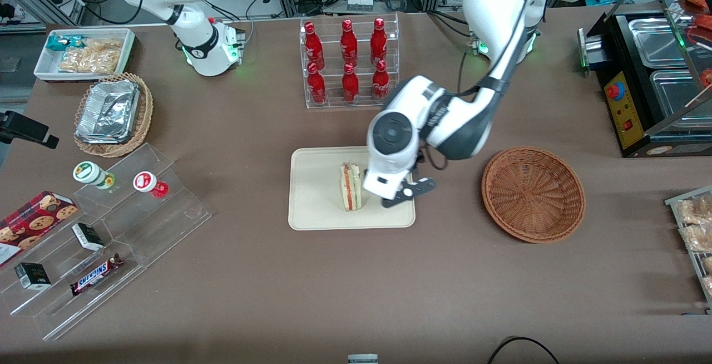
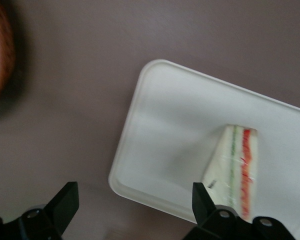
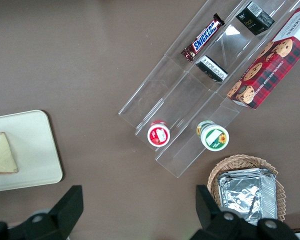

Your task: Place sandwich from basket to tray

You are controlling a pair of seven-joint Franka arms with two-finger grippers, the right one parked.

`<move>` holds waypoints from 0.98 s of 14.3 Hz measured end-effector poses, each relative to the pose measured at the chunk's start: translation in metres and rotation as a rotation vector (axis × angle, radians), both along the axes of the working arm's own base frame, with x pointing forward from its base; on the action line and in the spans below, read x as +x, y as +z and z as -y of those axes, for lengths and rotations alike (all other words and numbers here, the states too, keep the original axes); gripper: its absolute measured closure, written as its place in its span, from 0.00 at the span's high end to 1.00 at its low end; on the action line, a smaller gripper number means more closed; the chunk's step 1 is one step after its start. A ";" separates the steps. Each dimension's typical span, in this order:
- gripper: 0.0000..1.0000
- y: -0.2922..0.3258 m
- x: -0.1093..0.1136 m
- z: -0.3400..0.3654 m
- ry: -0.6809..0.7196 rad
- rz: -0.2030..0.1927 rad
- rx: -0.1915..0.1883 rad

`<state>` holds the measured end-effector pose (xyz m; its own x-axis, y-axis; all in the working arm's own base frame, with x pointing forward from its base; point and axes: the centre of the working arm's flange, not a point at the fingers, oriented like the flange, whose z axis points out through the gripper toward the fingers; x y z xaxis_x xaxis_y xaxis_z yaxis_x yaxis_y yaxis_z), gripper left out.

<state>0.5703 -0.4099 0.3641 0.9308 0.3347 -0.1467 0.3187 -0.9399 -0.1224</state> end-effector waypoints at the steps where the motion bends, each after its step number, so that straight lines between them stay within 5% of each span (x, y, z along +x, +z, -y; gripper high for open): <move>1: 1.00 0.006 0.004 -0.021 -0.015 -0.008 -0.004; 10: 1.00 0.072 -0.015 -0.174 -0.128 -0.056 -0.047; 14: 1.00 0.120 -0.023 -0.257 -0.256 -0.112 -0.106</move>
